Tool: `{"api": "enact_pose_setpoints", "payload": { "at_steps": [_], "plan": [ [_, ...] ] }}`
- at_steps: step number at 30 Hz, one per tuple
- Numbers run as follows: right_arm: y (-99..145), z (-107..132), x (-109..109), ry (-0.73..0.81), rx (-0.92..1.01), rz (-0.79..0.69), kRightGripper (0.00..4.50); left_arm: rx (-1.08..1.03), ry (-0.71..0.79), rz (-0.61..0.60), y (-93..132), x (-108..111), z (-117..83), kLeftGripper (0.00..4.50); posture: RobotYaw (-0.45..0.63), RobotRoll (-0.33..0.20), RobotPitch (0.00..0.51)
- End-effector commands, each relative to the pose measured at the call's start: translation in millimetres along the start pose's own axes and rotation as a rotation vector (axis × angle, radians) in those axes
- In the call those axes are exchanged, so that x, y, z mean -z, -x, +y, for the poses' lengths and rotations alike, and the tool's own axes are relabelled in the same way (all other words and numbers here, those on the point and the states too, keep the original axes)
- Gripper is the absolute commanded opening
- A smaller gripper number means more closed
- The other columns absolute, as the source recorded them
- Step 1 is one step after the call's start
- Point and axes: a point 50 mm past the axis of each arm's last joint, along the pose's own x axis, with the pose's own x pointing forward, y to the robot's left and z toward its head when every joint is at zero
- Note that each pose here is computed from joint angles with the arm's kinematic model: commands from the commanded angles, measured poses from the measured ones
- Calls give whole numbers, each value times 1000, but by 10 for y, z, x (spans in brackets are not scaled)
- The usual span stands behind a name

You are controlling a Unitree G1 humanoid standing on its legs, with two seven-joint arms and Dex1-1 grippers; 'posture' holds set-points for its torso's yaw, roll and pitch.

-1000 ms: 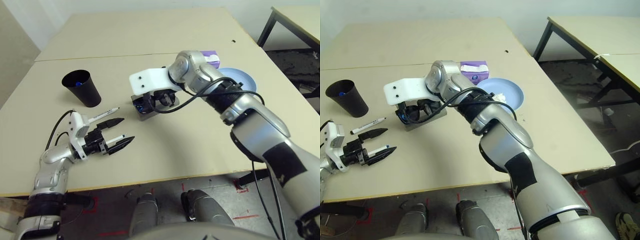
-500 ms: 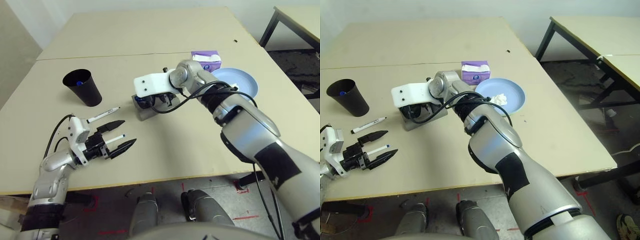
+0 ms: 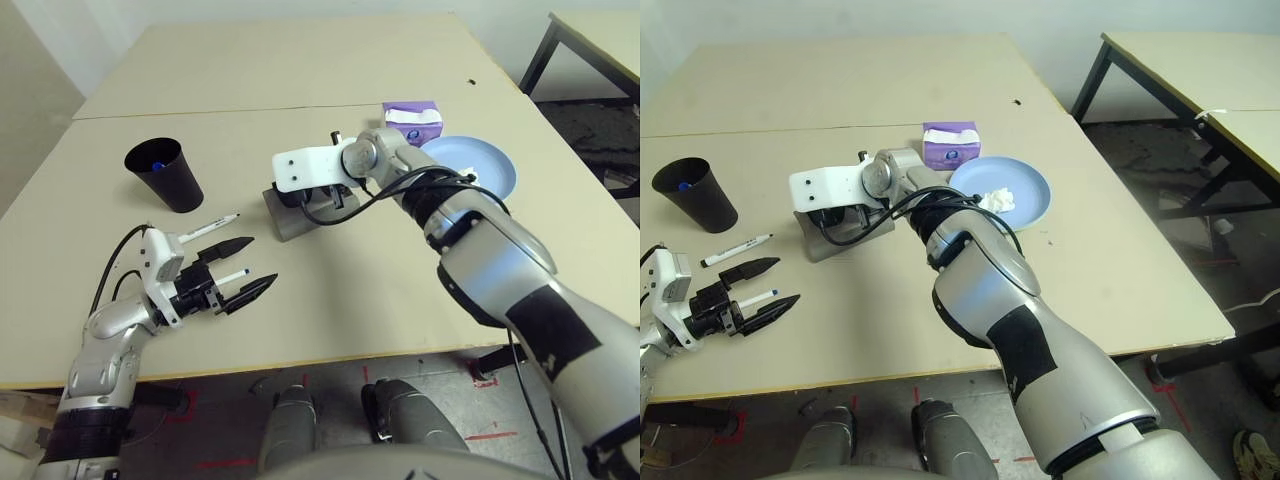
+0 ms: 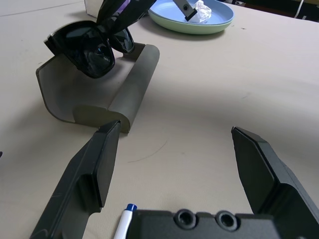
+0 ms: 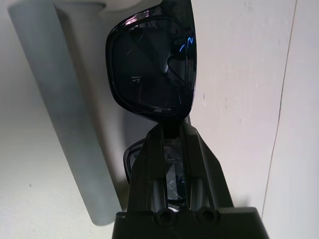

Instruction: Organize and tidy the items on the table.

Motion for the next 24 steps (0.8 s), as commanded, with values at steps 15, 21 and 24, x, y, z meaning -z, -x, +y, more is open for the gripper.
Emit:
{"api": "enact_pose_setpoints", "payload": {
  "at_steps": [15, 21, 24],
  "plan": [
    [-49, 132, 23, 4, -93, -16, 169, 15, -14, -4, -10, 3, -19, 4500, -3, 0, 136],
    [-71, 196, 89, 1, -118, 17, 168, 21, -15, -6, -26, 4, -33, 4500, 0, 0, 143],
    [-82, 222, 104, 0, -128, 24, 155, 18, -16, -6, -19, -6, -29, 4500, 2, 0, 145]
  ]
}}
